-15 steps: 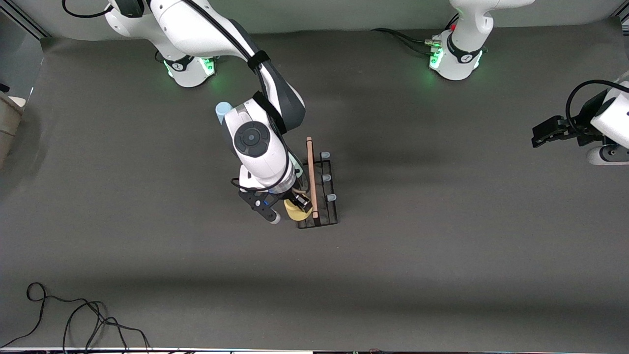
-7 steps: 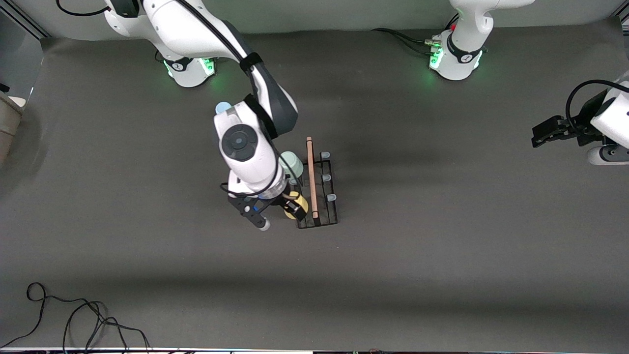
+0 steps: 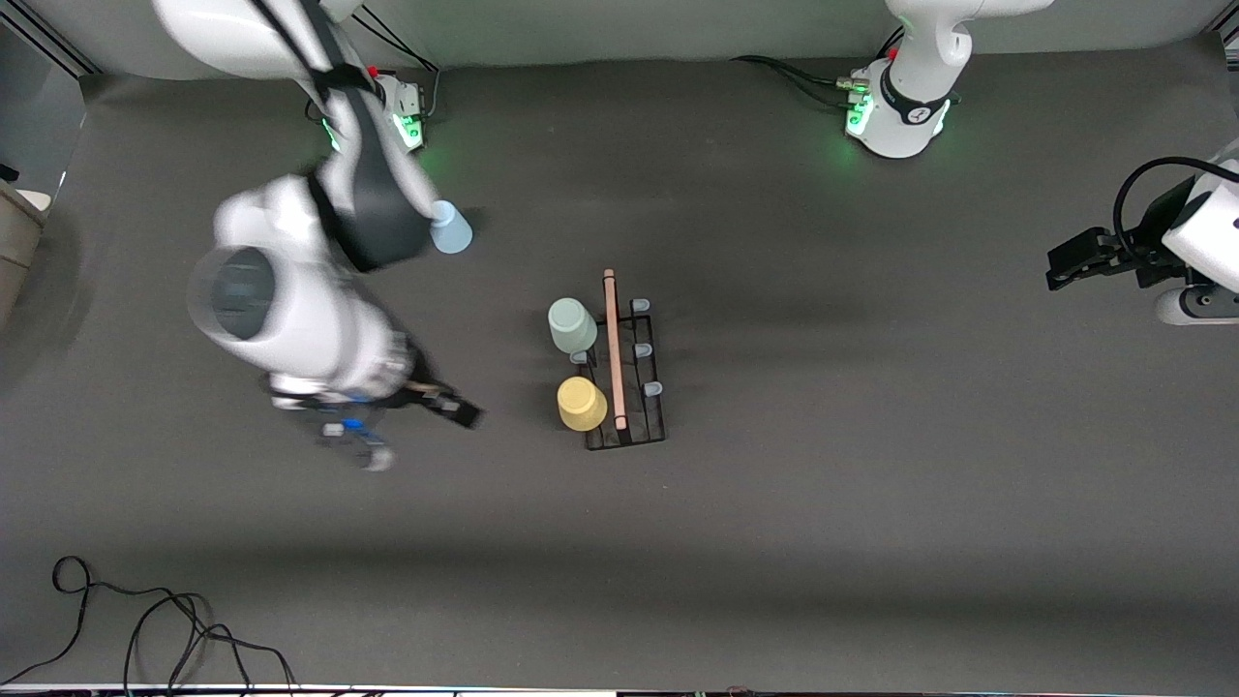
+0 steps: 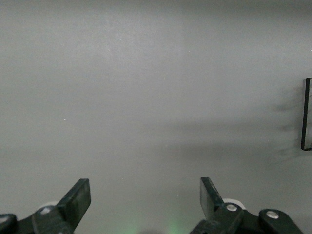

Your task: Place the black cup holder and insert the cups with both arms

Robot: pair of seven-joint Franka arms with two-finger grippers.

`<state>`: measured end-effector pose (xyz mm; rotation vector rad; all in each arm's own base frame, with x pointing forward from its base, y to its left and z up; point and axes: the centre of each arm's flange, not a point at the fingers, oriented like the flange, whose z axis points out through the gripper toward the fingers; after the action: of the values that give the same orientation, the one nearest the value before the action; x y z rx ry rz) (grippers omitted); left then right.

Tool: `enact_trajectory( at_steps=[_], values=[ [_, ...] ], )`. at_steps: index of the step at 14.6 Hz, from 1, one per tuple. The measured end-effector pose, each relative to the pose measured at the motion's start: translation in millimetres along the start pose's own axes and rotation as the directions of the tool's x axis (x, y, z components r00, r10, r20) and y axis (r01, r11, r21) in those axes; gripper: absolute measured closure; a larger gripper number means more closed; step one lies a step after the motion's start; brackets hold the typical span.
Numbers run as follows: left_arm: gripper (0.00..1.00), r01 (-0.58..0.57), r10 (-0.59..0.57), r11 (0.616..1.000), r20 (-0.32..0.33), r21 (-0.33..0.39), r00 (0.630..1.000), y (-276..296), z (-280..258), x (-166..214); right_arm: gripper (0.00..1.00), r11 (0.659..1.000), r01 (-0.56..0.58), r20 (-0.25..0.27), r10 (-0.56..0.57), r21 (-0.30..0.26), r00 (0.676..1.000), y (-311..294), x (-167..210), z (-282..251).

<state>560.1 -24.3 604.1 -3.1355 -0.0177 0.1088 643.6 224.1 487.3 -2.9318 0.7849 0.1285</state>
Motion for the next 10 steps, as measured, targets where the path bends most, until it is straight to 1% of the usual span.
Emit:
enact_trajectory(
  at_steps=[2,3,6,7,10],
  values=[
    [0.0,0.0,0.0,1.0,0.0,0.0,1.0,0.0,0.0,0.0,0.04,0.998,0.058,0.038,-0.057,-0.007,0.998,48.1,17.8,-40.2],
    [0.0,0.0,0.0,1.0,0.0,0.0,1.0,0.0,0.0,0.0,0.03,0.996,0.089,0.047,-0.088,-0.018,0.995,71.8,24.8,-57.7],
    [0.0,0.0,0.0,1.0,0.0,0.0,1.0,0.0,0.0,0.0,0.03,0.977,0.196,0.052,-0.193,-0.078,0.98,137.9,38.5,-102.9],
    [0.0,0.0,0.0,1.0,0.0,0.0,1.0,0.0,0.0,0.0,0.03,0.971,0.223,0.051,-0.219,-0.084,0.974,159.0,43.0,-116.7],
    [0.0,0.0,0.0,1.0,0.0,0.0,1.0,0.0,0.0,0.0,0.0,0.956,0.283,0.041,-0.281,-0.072,0.959,221.1,57.5,-150.4]
  ],
)
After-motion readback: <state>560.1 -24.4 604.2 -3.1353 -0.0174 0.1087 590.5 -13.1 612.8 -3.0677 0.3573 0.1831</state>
